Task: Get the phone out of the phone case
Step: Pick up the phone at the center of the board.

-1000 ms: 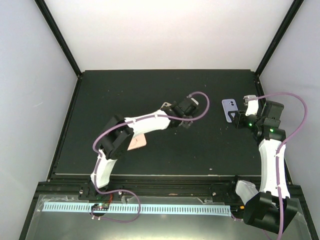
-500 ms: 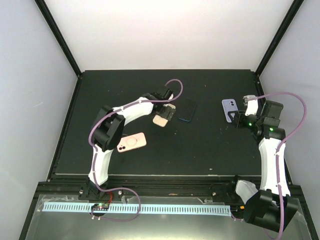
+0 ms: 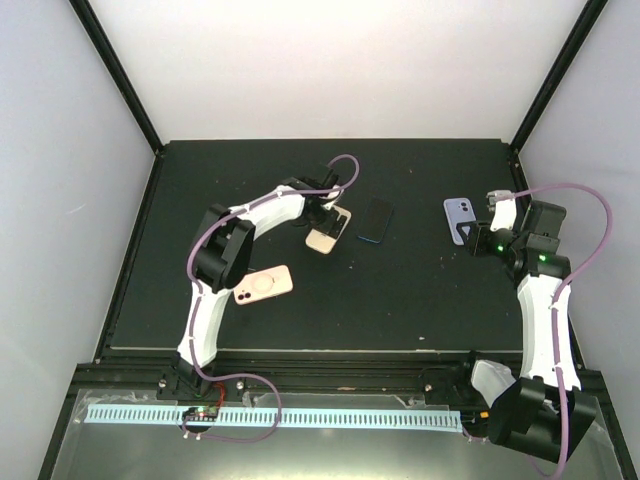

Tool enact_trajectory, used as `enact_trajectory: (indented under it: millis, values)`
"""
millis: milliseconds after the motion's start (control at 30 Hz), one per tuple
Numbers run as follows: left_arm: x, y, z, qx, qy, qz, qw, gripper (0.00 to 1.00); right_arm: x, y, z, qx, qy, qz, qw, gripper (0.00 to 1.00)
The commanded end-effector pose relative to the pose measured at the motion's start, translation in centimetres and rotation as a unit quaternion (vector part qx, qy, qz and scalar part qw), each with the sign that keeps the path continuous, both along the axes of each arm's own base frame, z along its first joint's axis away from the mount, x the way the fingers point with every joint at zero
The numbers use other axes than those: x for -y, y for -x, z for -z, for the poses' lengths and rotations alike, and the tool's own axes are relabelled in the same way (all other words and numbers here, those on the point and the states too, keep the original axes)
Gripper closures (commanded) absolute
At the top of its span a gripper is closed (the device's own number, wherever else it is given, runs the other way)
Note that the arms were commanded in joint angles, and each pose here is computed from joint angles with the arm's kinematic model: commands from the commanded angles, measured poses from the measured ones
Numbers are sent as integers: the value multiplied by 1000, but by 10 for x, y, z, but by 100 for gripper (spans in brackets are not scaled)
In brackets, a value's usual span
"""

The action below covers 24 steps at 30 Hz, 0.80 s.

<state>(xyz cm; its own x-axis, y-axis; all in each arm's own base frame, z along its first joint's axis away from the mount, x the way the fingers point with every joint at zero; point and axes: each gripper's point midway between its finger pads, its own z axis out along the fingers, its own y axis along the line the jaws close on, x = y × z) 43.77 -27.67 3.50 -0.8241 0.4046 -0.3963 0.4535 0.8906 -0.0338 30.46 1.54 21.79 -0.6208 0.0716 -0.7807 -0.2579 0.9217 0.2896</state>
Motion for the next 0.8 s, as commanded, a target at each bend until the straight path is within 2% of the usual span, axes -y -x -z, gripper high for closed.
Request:
enact_trajectory:
  millis: [0, 267, 467, 667, 767]
  values:
    - [-2, -4, 7, -19, -21, 2, 1000, 1, 3, -5, 2, 7, 10, 2, 1000, 60]
    - [16, 3, 20, -73, -2, 19, 997, 1, 3, -6, 5, 2, 9, 2, 1000, 60]
    - [13, 10, 29, -82, -25, 13, 996, 1, 2, -6, 6, 0, 6, -1, 1000, 60]
    - [7, 23, 32, -102, -42, 7, 994, 14, 2, -6, 6, -1, 6, -3, 1000, 60]
    - [2, 34, 32, -105, -59, 6, 993, 17, 2, -6, 5, 0, 6, -3, 1000, 60]
